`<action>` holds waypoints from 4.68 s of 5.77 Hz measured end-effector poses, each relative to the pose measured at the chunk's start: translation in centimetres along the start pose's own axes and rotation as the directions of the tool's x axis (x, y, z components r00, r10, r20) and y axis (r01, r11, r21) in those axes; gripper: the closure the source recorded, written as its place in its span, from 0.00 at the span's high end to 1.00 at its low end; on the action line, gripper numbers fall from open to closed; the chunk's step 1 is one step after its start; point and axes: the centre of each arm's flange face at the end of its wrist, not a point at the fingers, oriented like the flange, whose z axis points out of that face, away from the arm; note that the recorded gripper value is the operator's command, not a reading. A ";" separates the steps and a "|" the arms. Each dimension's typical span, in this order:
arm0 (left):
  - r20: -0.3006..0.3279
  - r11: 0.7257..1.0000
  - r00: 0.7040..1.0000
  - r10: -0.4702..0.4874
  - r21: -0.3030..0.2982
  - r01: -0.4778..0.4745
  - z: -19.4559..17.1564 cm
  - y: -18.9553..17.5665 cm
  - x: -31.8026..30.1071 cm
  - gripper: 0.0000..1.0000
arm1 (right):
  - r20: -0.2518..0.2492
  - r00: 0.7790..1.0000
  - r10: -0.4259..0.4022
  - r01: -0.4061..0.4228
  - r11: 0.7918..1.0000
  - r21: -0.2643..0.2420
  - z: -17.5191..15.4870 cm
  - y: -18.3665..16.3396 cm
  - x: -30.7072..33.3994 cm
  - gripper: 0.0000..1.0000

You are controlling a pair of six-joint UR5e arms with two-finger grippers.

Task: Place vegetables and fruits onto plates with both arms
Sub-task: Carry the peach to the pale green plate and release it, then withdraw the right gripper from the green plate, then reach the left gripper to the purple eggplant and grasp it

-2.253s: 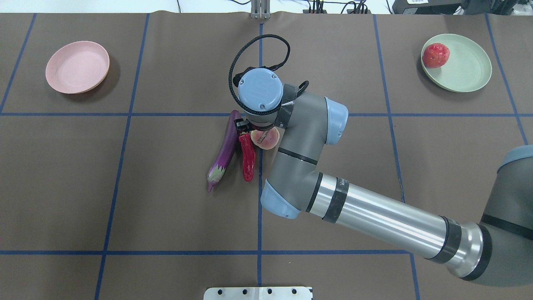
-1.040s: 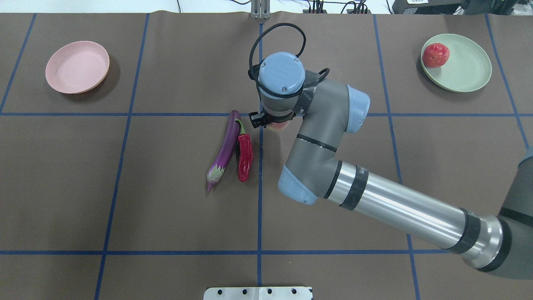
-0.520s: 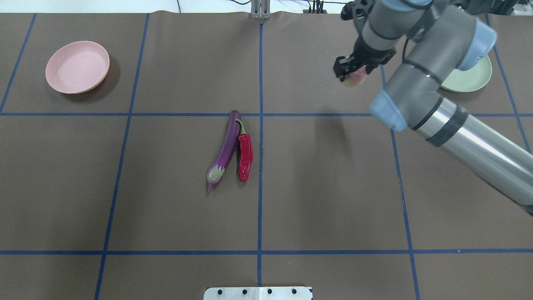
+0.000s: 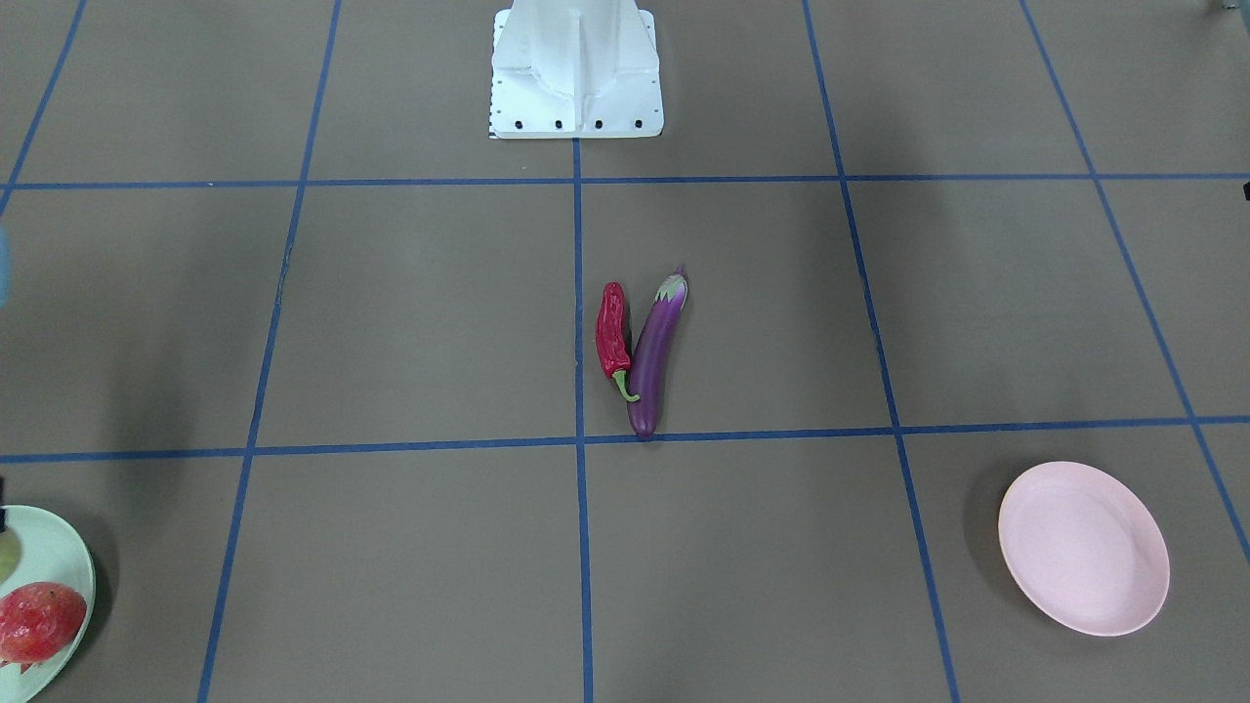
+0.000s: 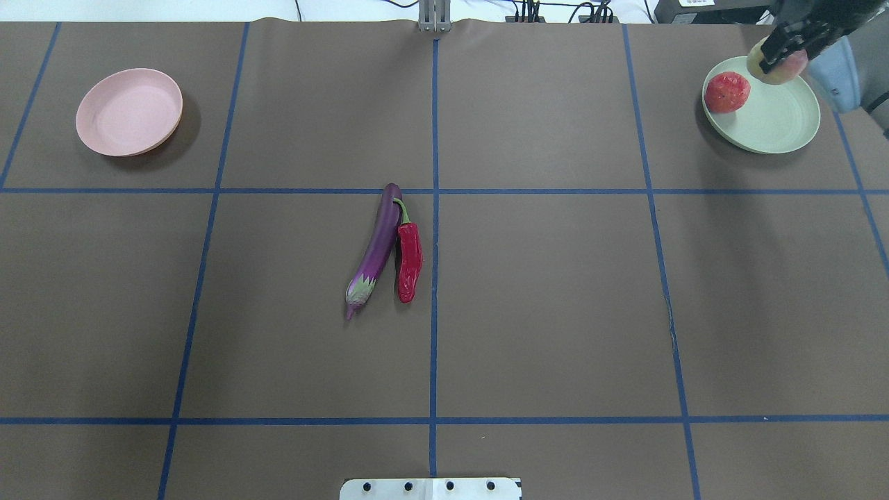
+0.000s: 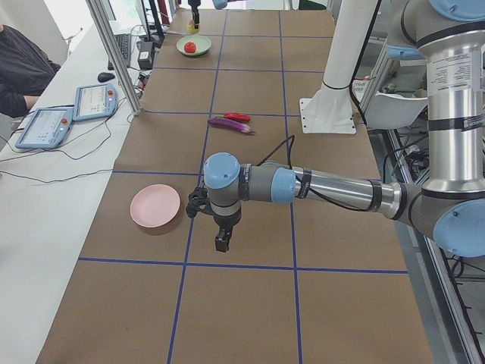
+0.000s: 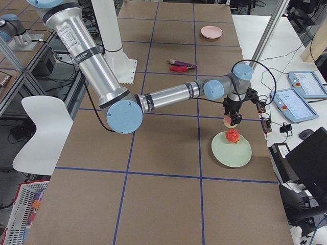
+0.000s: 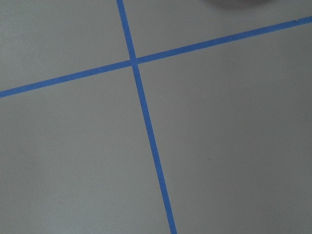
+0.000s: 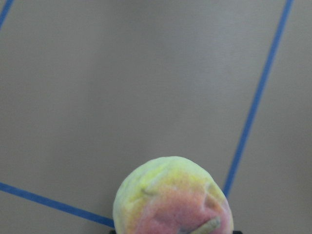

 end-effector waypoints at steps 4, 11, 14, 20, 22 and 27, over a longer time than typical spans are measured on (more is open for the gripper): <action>0.000 1.000 1.000 0.004 0.003 -0.004 -0.1 0.0 0.1 1.00 | 0.065 0.989 0.129 -0.133 0.990 0.049 11.6 2.0 4.8 1.00; 0.003 1.000 1.000 0.019 0.020 -0.020 -0.6 -1.1 0.7 1.00 | 0.008 0.986 0.164 -0.163 0.983 -0.081 -8.0 19.5 7.7 1.00; -0.006 0.970 0.988 0.156 0.188 -0.152 -4.5 -11.6 8.6 1.00 | -0.001 0.979 0.202 -0.201 0.973 -0.109 -6.4 27.7 9.2 1.00; -0.153 0.995 0.987 -0.041 0.081 0.054 8.1 -19.9 50.7 0.99 | 0.001 0.981 0.193 -0.192 0.978 -0.084 -6.3 27.8 9.3 1.00; -0.110 0.998 0.994 -0.006 0.068 0.014 13.3 -17.4 58.3 0.99 | 0.002 0.981 0.193 -0.192 0.978 -0.083 -6.3 27.7 9.2 1.00; -0.069 0.997 0.997 0.045 0.059 -0.041 17.3 -16.0 64.6 0.53 | 0.004 0.982 0.191 -0.190 0.979 -0.078 -6.6 27.6 9.1 1.00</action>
